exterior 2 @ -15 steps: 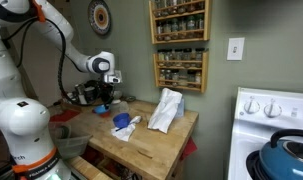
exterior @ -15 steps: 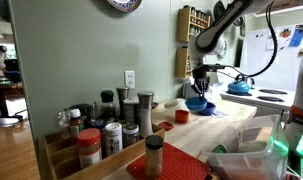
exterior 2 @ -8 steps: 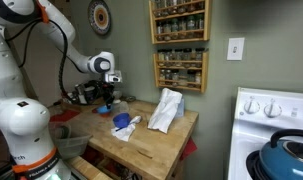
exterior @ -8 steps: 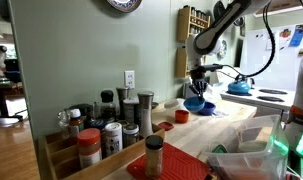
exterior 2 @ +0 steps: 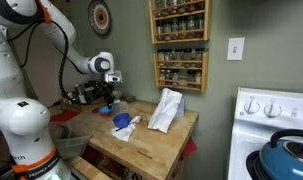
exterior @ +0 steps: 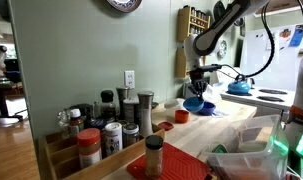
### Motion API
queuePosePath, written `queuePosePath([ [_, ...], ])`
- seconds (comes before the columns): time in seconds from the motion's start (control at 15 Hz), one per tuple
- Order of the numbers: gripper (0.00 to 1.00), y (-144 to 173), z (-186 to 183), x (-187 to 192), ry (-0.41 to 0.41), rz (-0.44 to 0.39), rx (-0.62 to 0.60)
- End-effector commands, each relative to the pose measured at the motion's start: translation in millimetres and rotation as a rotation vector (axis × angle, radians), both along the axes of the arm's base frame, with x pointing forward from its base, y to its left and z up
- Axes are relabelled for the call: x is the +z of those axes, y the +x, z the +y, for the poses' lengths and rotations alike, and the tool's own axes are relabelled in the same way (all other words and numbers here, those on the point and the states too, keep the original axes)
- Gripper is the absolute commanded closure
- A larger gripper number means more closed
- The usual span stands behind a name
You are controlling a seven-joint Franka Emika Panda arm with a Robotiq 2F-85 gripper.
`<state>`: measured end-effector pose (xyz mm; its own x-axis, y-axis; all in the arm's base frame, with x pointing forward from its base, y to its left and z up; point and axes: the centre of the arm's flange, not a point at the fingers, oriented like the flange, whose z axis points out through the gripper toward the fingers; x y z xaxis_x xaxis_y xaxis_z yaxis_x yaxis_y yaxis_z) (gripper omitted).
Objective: Pour some water from the blue bowl into the orange bowl then pour some water from the orange bowl into the blue cup
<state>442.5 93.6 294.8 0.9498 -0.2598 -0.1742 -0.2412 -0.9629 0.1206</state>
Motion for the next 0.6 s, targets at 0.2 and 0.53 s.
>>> queuePosePath([
  [0.2,0.99,4.6,9.4,1.5,-0.061,0.006,-0.020],
  [0.53,0.99,4.2,15.0,2.7,-0.083,0.009,-0.026],
])
